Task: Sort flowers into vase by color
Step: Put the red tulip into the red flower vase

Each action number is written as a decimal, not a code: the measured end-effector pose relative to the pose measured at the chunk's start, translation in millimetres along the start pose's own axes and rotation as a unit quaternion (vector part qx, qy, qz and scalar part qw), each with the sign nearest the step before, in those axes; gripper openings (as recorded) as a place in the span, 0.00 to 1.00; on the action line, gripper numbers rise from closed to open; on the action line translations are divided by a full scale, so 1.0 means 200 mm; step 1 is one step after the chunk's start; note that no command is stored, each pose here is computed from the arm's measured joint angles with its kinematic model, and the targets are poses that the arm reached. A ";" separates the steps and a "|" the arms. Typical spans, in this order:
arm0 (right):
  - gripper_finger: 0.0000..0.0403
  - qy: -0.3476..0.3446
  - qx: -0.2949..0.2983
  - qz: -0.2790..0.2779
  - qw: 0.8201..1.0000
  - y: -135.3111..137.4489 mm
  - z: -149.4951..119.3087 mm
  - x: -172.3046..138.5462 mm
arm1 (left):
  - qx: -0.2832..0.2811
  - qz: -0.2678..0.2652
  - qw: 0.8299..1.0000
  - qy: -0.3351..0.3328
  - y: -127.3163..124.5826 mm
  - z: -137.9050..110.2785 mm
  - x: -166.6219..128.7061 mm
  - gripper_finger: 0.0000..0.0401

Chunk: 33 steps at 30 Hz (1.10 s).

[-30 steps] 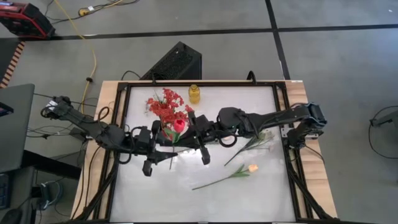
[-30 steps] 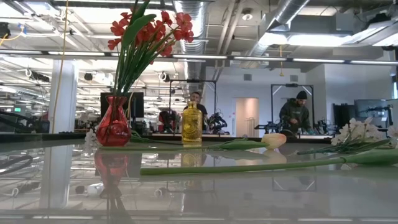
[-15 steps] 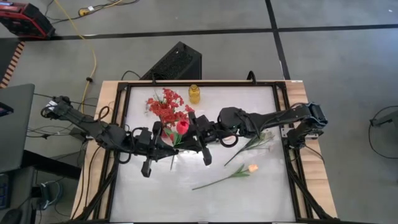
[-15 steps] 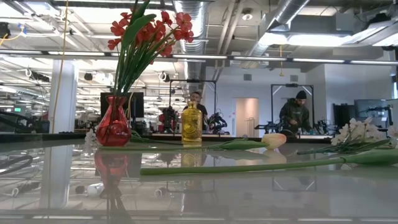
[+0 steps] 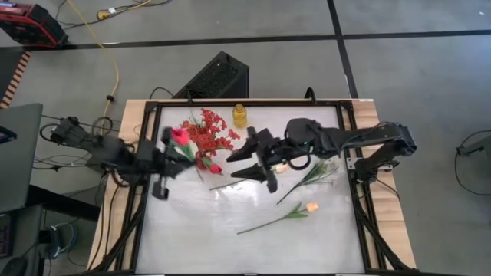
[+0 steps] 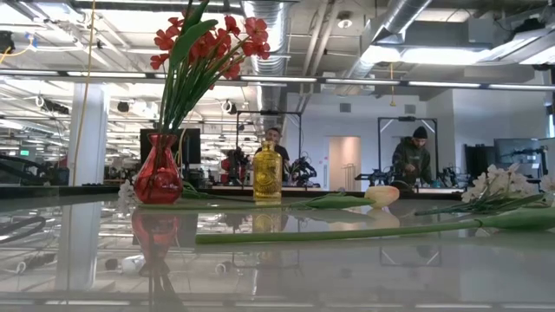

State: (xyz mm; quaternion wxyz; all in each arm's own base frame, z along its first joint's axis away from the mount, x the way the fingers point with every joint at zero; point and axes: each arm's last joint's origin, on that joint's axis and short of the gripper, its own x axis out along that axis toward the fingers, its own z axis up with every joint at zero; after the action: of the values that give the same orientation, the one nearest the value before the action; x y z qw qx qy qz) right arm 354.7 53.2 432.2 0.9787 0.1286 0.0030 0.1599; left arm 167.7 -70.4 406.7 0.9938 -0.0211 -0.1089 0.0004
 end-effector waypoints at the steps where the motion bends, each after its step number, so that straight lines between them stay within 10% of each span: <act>1: 0.61 0.012 0.003 -0.003 1.000 0.01 0.01 -0.03 | 0.009 0.020 1.000 -0.007 0.02 0.02 -0.02 0.00; 7: 0.62 0.095 0.018 -0.014 0.995 0.08 0.00 -0.15 | 0.039 0.138 0.990 -0.009 0.12 0.02 -0.15 0.00; 17: 0.62 0.116 0.001 -0.124 0.985 0.16 -0.02 -0.23 | 0.039 0.237 0.970 -0.037 0.28 -0.33 -0.32 0.00; 33: 0.62 0.136 0.042 -0.176 0.974 0.16 -0.06 -0.24 | -0.021 0.285 0.954 -0.089 0.41 -0.79 -0.52 0.00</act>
State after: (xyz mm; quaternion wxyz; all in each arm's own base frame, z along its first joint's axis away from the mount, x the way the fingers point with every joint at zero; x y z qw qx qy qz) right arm 299.2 70.7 426.8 0.9756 0.1443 0.1657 0.0010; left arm 101.6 3.4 226.0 0.9381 -0.0716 -0.1860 0.2833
